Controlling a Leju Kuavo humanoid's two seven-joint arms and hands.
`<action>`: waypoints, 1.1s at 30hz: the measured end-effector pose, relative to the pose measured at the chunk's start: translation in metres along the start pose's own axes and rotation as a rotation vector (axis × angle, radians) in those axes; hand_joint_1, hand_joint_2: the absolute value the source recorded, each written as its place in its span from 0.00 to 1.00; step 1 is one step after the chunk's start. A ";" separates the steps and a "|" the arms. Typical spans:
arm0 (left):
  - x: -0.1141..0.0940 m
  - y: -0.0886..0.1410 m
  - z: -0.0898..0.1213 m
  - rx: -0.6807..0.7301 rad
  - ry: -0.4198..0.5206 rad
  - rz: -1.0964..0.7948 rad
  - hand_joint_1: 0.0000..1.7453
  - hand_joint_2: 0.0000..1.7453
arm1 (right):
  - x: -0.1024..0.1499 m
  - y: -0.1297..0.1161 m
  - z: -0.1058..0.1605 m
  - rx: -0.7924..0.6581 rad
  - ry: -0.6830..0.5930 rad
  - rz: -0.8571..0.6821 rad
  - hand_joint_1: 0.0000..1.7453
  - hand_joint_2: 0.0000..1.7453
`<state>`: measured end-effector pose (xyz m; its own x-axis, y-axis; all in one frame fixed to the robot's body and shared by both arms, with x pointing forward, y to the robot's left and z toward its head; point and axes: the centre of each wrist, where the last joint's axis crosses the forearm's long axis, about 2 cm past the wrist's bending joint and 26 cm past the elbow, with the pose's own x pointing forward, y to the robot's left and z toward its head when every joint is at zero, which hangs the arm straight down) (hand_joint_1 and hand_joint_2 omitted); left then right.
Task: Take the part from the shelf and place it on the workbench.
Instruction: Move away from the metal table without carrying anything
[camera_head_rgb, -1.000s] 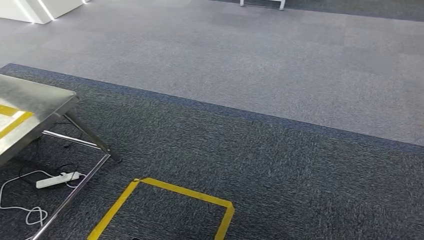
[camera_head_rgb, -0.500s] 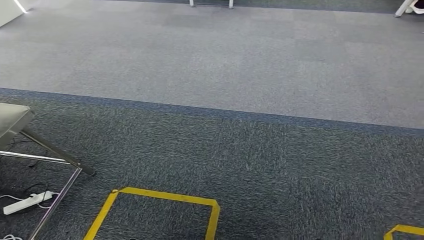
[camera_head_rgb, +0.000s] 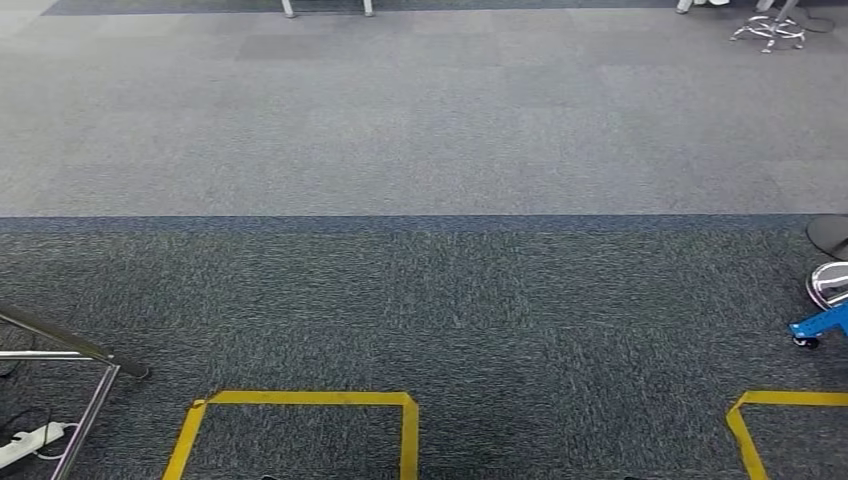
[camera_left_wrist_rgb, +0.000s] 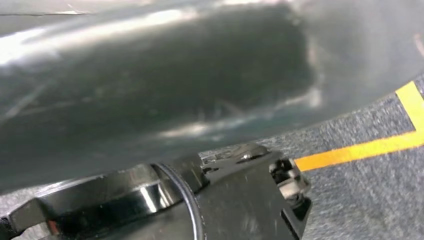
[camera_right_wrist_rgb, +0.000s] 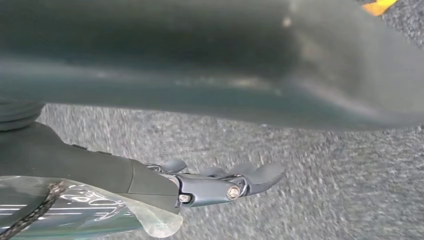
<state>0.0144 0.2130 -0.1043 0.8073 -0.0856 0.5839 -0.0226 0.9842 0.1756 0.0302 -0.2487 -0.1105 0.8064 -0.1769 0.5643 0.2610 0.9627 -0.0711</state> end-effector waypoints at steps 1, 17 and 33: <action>0.000 0.000 0.000 -0.003 -0.001 -0.003 0.00 0.00 | -0.001 0.000 0.000 -0.001 0.001 -0.002 0.00 0.00; 0.004 0.002 -0.004 0.044 -0.083 0.284 0.00 0.00 | -0.001 -0.002 0.000 0.044 -0.105 -0.076 0.00 0.00; 0.016 0.005 -0.012 0.078 -0.124 0.397 0.00 0.00 | 0.002 -0.004 -0.002 0.071 -0.118 -0.041 0.00 0.00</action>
<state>0.0337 0.2184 -0.1035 0.6500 0.2750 0.7084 -0.3659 0.9303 -0.0254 0.0320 -0.2536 -0.1107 0.7269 -0.1952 0.6584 0.2507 0.9680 0.0103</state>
